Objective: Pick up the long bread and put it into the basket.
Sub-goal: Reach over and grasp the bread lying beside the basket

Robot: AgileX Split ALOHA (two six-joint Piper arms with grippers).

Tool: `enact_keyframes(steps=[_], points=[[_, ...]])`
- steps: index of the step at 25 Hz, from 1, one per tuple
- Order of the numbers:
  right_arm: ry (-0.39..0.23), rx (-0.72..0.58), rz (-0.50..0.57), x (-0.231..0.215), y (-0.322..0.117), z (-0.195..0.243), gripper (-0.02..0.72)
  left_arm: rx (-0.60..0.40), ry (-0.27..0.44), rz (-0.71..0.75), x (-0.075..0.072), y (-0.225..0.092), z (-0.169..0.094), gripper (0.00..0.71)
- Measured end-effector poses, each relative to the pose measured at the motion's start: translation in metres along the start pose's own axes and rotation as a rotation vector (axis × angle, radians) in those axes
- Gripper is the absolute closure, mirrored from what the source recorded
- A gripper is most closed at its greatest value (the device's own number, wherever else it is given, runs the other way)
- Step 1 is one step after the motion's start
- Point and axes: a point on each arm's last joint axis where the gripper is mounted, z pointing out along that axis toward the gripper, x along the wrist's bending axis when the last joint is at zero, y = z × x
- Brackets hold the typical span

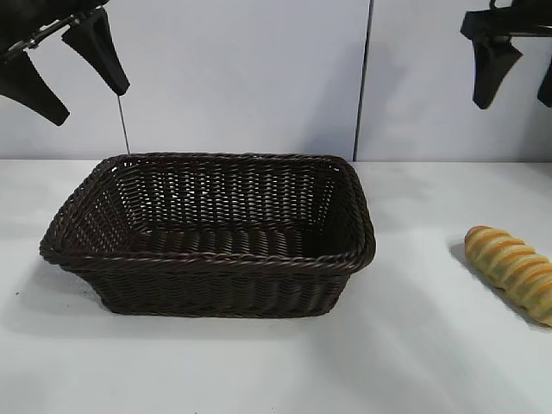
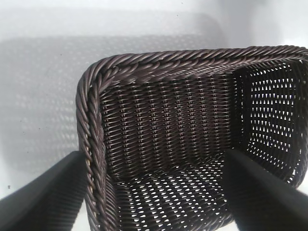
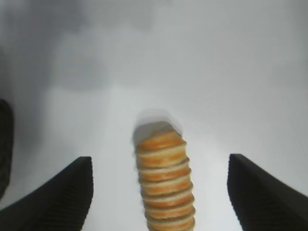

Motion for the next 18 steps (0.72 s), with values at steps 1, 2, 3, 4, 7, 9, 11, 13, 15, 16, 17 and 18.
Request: enact_keyframes(steps=[1,2,3,4,7,9,11,13,15,16,17,18], points=[[0.013,0.028,-0.017,0.002,-0.005,0.008,0.146,-0.001,0.0,0.0,0.0,0.0,0.0,0.148],[0.028,0.057,-0.029,0.003,-0.01,0.015,0.146,-0.001,0.0,0.0,0.0,0.0,0.0,0.148],[0.036,0.079,-0.038,0.004,-0.013,0.021,0.146,-0.001,0.0,0.0,0.0,0.0,0.0,0.148],[0.043,0.103,-0.041,0.005,-0.018,0.026,0.146,-0.001,0.0,0.0,0.0,0.0,0.0,0.148],[0.052,0.138,-0.049,0.007,-0.027,0.041,0.146,-0.004,0.001,0.0,0.0,0.0,0.0,0.148],[0.046,0.14,-0.053,0.008,-0.032,0.051,0.146,-0.004,0.001,0.0,0.0,0.0,0.0,0.148],[0.033,0.125,-0.059,0.007,-0.035,0.058,0.146,-0.005,0.001,0.0,0.0,0.0,0.0,0.148],[0.016,0.117,-0.069,0.006,-0.037,0.064,0.146,-0.005,0.001,0.0,0.0,0.0,0.0,0.148],[0.0,0.102,-0.068,0.005,-0.037,0.067,0.146,-0.005,0.001,0.0,0.0,0.0,0.0,0.148],[-0.009,0.096,-0.068,0.004,-0.037,0.068,0.146,-0.005,0.001,0.0,0.0,0.0,0.0,0.148],[-0.017,0.082,-0.066,0.004,-0.036,0.068,0.146,-0.005,0.001,0.0,0.0,0.0,0.0,0.148],[-0.023,0.068,-0.064,0.003,-0.034,0.068,0.146,-0.005,0.001,0.0,0.0,0.0,0.0,0.148]])
